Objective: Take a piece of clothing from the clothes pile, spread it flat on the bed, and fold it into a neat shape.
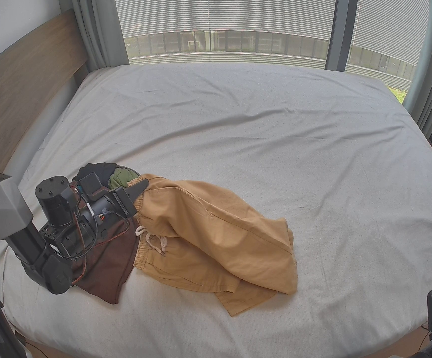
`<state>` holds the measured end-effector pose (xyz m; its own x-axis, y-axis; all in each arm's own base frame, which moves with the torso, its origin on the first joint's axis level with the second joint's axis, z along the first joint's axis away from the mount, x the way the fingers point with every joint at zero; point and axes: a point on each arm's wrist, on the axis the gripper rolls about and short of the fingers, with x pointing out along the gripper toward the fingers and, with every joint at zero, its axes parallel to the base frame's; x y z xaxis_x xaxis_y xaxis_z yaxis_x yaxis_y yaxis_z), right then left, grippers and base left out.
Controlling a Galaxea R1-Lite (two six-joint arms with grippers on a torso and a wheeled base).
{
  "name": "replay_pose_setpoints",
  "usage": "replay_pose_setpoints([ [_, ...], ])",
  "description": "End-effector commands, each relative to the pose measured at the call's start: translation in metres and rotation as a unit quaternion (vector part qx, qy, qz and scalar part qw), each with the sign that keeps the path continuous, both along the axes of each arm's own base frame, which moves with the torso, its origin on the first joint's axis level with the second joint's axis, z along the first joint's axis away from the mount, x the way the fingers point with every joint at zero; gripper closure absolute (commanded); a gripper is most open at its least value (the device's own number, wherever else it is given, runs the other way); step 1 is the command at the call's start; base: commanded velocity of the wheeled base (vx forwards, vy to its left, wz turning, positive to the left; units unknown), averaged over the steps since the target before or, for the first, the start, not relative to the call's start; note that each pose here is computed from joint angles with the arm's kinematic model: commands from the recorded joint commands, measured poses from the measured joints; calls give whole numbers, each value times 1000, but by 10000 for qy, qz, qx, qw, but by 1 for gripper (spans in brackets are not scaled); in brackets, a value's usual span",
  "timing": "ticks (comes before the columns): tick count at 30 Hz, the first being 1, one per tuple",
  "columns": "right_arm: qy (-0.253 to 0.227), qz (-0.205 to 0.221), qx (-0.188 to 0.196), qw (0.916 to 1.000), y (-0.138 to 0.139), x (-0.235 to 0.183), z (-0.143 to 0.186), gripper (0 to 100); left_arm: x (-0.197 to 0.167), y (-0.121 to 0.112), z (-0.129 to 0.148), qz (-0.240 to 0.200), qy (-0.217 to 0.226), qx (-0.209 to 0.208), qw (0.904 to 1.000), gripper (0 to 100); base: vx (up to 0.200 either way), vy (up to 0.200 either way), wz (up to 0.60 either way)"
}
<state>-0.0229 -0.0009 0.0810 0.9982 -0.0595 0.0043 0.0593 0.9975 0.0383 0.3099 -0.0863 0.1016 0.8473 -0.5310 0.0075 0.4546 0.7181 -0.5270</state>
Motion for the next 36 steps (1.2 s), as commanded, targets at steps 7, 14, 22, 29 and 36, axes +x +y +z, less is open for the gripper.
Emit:
replay_pose_setpoints([
  [7,-1236,-3,147,9922,1,-16,62,0,-7,-3,11,-70,-137,-41,9999,100,0,0,0],
  [14,-588,808,576,9933,1,15,113,0,-15,-7,24,-177,-288,-91,9994,100,0,0,0],
  [22,-70,1602,1060,9814,10,68,149,0,-17,-10,26,-223,-317,-101,9992,100,0,0,0],
  [29,189,1871,992,9771,21,111,176,0,-31,-15,35,-354,-389,-128,9985,100,0,0,0],
  [36,660,2029,1033,9715,33,150,179,0,-38,-15,39,-384,-382,-113,9985,100,0,0,0],
])
